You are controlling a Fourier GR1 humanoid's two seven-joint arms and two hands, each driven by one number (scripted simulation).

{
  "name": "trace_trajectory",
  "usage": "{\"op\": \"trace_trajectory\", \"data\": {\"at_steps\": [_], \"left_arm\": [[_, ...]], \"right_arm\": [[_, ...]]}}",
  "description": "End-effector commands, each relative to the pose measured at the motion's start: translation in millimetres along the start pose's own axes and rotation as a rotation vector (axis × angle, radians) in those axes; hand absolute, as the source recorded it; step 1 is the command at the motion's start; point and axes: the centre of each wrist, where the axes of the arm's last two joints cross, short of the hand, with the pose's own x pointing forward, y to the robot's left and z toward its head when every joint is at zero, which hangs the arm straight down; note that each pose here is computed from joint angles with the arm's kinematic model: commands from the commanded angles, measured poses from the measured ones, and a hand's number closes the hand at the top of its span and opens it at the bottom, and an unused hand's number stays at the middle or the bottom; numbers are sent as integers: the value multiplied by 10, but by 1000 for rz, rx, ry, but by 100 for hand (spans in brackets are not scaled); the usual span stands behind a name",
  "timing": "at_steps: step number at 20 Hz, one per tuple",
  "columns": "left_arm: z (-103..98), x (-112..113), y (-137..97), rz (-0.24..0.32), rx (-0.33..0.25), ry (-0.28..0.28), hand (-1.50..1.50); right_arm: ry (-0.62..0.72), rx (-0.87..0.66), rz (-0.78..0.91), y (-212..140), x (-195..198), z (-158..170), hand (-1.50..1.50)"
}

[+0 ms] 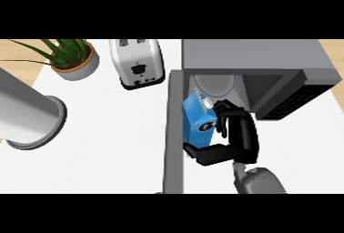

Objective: Pick up the milk, place it into the microwave and close the microwave

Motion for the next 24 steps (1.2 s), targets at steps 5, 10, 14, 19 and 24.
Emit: {"op": "trace_trajectory", "data": {"at_steps": [5, 10, 14, 19, 24], "left_arm": [[-98, -105, 62, -5, -11, 23, -150], [-113, -90, 61, -2, -17, 17, -150], [-63, -126, 200, -1, -7, 28, -150], [-304, -185, 256, 8, -15, 14, -150], [-231, -116, 273, 23, -47, 12, -150]], "right_arm": [[93, -144, 80, -2, -235, -660, 150], [117, -151, 69, -220, -645, -734, 150], [92, -151, 79, -333, -843, -805, 150], [31, -112, 153, -302, -928, -955, 150], [-21, -132, 253, -362, -904, -1110, 150]]}}
